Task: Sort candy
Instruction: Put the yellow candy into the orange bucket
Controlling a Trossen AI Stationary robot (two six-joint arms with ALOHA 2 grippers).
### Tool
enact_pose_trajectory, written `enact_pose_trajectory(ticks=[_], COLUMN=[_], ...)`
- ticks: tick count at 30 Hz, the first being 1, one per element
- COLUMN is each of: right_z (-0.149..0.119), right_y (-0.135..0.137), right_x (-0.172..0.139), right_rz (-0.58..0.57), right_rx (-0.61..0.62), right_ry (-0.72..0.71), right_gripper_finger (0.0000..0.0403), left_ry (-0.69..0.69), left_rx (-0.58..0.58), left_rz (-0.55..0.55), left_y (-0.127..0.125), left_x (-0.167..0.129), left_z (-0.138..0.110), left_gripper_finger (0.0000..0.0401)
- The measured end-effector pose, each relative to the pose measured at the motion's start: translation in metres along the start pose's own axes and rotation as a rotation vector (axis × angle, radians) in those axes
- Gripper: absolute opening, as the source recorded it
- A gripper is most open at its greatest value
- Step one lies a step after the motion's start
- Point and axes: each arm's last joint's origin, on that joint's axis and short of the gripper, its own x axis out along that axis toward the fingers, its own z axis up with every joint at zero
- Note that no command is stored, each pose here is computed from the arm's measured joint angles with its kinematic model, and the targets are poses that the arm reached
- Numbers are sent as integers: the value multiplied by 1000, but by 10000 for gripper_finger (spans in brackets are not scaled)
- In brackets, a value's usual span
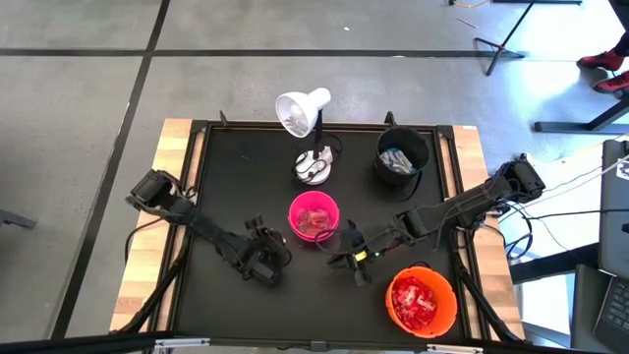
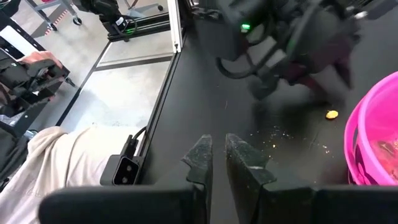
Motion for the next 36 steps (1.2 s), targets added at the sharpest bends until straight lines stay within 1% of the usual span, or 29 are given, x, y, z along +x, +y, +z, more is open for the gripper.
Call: enact_pose_trajectory(ticks=[4,7,13,17,22,27,31,33,36], right_z=[0,0,0,0,-1,-2,-2,-4,-9], right_y=[0,0,0,0,0,-1,-1,1,4], right_x=[0,0,0,0,0,0,0,4,17], right_rz=[0,-1,1,1,-2,-5,-14,-21,-38], right_rx=[0,0,1,0,0,0,-3,-34,-116], right_ry=[-1,-1,3,6,16,24,22,13,10], right_gripper_finger=[44,44,44,44,44,44,44,44,44], left_ry=[-21,-17,-17,-59,-104,-157,-233,-278,-349], left_rx=[-29,-17,8,14,45,51,45,42,28], left_rz=[53,42,-87,-208,-388,-458,-440,-420,-394], left_y=[9,12,7,-6,-23,-31,-27,-24,-16], left_x=[8,13,19,15,3,-13,-37,-49,-69], left_z=[8,15,25,29,30,29,28,28,28], left_gripper_finger=[121,121,121,121,121,121,121,121,121])
